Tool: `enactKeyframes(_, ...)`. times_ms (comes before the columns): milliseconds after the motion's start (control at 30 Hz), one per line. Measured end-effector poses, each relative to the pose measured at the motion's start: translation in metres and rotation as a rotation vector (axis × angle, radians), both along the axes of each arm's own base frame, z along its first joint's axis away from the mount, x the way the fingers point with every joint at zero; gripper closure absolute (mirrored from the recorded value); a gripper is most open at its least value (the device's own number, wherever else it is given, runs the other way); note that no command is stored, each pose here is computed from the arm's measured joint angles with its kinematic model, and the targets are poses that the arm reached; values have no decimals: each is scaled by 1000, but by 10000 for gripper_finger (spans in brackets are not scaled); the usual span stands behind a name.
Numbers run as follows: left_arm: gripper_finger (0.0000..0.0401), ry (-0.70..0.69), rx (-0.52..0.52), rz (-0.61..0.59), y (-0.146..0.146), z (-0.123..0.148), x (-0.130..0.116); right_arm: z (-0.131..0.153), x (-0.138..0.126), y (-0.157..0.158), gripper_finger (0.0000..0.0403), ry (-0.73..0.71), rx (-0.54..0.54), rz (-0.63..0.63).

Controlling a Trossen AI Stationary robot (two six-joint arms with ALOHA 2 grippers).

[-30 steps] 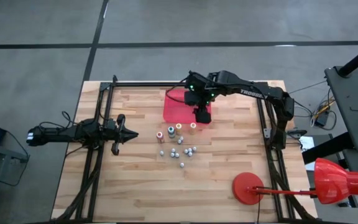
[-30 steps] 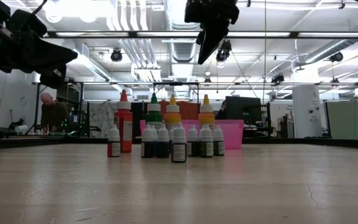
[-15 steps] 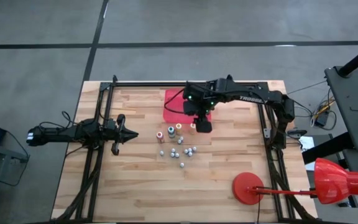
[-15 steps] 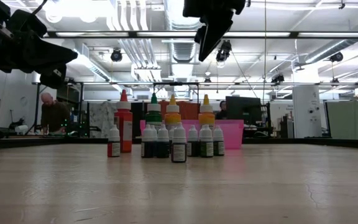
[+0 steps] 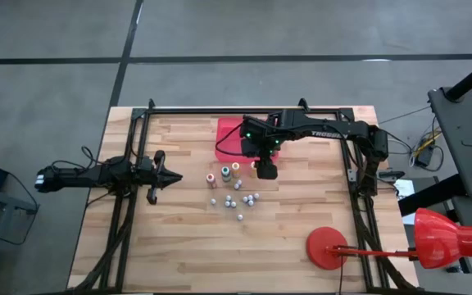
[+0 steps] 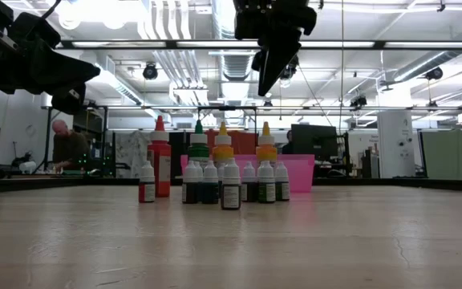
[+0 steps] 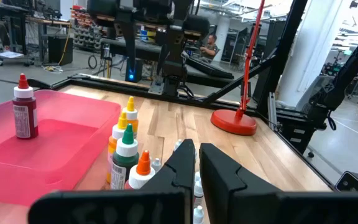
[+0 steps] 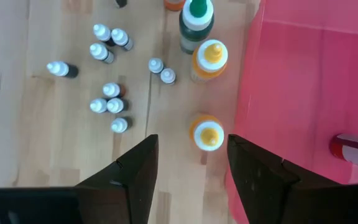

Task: Pick & Place food coloring
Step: Put the large yellow food coloring bottle into the pink bin

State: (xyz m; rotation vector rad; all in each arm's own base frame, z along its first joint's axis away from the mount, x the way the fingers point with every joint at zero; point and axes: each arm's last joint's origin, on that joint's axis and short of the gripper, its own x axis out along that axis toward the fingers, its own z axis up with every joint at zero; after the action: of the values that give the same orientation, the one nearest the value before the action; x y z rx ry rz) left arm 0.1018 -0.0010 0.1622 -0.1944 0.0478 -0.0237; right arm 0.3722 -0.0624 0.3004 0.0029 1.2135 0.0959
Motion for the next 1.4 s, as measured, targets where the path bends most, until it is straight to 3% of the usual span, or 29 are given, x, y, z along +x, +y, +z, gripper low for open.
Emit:
enactKeyframes(700,401,0,0,0,0,0,0,-17,0,-13,220,-6,0,-44)
enactKeyframes(1233,401,0,0,0,0,0,0,-17,-3,-24,220,0,0,-63)
enactKeyframes(1400,401,0,0,0,0,0,0,-5,-4,-24,220,-3,1,-68)
